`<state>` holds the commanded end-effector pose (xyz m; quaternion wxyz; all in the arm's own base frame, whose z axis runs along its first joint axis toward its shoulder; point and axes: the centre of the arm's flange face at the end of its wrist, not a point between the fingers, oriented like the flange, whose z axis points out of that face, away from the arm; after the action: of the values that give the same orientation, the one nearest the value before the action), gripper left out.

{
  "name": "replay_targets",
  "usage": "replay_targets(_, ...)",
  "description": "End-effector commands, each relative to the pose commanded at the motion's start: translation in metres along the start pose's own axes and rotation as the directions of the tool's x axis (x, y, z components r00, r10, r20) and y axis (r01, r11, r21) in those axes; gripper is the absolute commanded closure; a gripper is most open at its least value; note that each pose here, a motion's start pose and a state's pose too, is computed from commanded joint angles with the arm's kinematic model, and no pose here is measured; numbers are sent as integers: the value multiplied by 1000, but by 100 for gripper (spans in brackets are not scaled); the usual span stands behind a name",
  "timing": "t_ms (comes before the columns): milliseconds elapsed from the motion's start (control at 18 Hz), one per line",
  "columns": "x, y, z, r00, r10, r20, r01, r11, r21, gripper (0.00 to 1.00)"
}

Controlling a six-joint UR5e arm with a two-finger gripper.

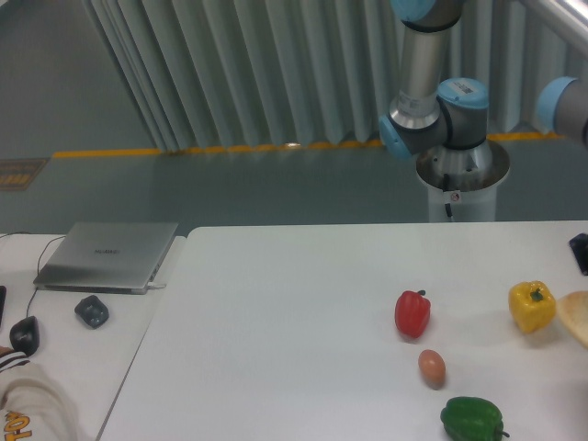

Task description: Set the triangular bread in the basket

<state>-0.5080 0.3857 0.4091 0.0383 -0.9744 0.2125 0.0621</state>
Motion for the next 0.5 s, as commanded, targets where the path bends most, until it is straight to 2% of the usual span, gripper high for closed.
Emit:
replay_targets(111,-5,27,-5,994,109,4,-107,987,-122,77)
replay_targets(167,-8,36,-5,992,123,13,-121,983,-136,77)
replay_targets(333,-18,59,1,995,94,44,-86,985,-149,77)
replay_targets(500,-34,90,12,993,49,104,-31,987,-160,77)
